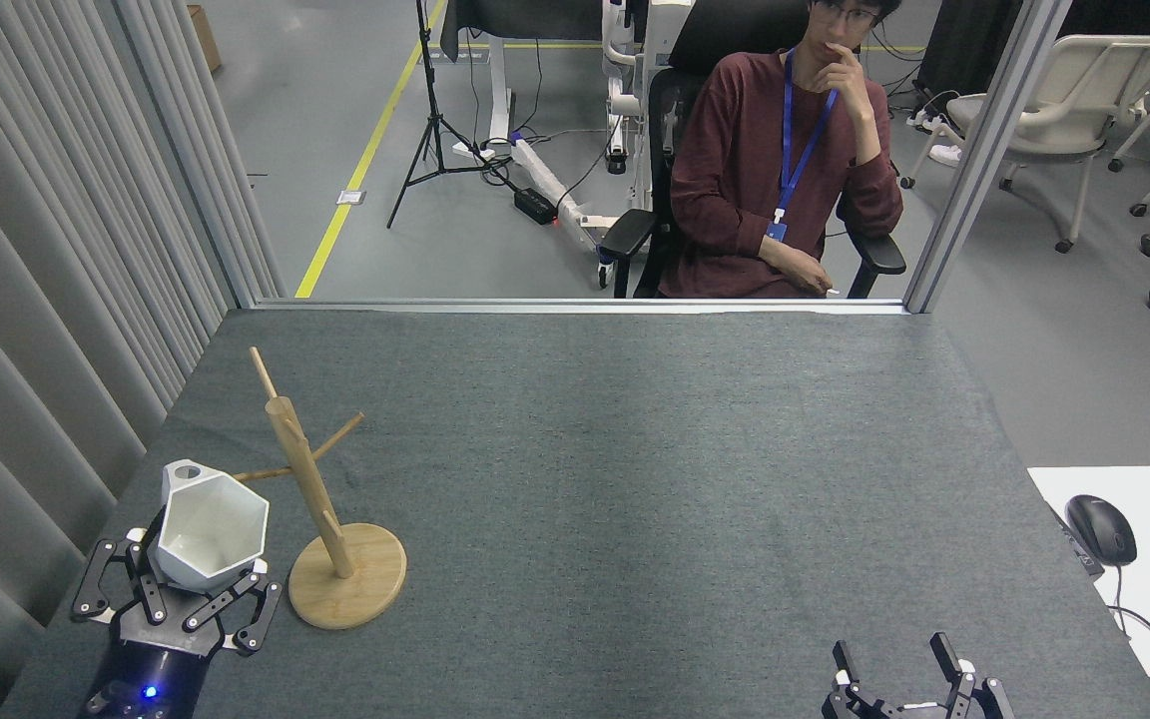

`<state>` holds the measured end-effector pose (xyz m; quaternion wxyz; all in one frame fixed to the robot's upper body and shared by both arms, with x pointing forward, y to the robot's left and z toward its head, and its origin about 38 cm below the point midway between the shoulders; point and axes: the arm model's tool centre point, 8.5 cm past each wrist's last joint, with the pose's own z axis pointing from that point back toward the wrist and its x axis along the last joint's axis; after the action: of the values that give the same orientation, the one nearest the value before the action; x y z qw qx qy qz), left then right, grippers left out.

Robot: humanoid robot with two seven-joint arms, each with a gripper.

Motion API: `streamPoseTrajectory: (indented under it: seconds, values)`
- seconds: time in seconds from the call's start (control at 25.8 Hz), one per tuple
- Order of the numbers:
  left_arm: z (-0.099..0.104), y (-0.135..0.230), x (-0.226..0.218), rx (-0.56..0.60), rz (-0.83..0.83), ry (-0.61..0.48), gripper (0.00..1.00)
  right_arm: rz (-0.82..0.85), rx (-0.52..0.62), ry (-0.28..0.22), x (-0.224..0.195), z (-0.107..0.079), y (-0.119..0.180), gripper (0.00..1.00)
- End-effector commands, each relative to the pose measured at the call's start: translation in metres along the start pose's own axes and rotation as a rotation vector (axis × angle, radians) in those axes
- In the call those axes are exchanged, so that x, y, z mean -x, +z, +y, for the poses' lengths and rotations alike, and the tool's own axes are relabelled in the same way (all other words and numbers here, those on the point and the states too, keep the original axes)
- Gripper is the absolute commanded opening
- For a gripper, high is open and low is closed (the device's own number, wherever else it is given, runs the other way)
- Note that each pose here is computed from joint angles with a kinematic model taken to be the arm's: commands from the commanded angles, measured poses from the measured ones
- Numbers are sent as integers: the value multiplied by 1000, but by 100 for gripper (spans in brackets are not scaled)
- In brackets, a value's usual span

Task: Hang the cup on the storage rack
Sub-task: 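Carry the cup with the left gripper toward the wooden stand, then hook the cup handle onto a peg of the wooden stand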

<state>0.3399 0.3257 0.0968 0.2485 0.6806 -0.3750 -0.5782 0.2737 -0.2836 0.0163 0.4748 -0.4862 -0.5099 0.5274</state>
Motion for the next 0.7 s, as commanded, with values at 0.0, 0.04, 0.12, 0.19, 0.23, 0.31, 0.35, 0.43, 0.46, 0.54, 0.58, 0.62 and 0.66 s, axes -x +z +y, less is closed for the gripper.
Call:
streamPoseTrajectory:
  seconds: [0.0, 0.04, 0.12, 0.19, 0.23, 0.31, 0.35, 0.43, 0.46, 0.54, 0.58, 0.62, 0.66]
  values:
    - [-6, -5, -1, 11, -10, -6, 48, 1, 1, 0, 0, 0, 0, 98]
    - [-7, -6, -2, 13, -11, -4, 48, 1, 1, 0, 0, 0, 0, 98]
    - [-10, -9, -4, 22, -20, -12, 48, 1, 0, 0, 0, 0, 0, 98]
    - [-12, -12, -5, 25, -25, -19, 48, 1, 1, 0, 0, 0, 0, 98]
    - [-9, -17, -4, 17, -22, -22, 48, 1, 3, 0, 0, 0, -1, 98]
    - [-10, -22, -5, 18, -25, -25, 48, 3, 3, -1, 1, 0, -1, 98]
    - [-12, -24, -7, 25, -30, -27, 48, 3, 5, -1, 1, -1, -1, 98]
    - [-14, -30, -10, 29, -41, -30, 48, 3, 5, -1, 1, -1, -1, 98]
    - [-16, -32, -13, 33, -46, -25, 48, 3, 5, -1, 1, -1, -1, 98]
    - [-18, -37, -19, 34, -62, -17, 48, 9, 5, -1, 2, -1, -1, 98]
    - [-18, -41, -20, 33, -67, -15, 48, 12, 5, 0, 2, -1, -1, 98]
    - [-17, -42, -21, 32, -68, -13, 48, 15, 5, 2, 3, -1, -1, 98]
    - [-17, -42, -22, 31, -71, -12, 48, 15, 6, 2, 3, -1, -1, 98]
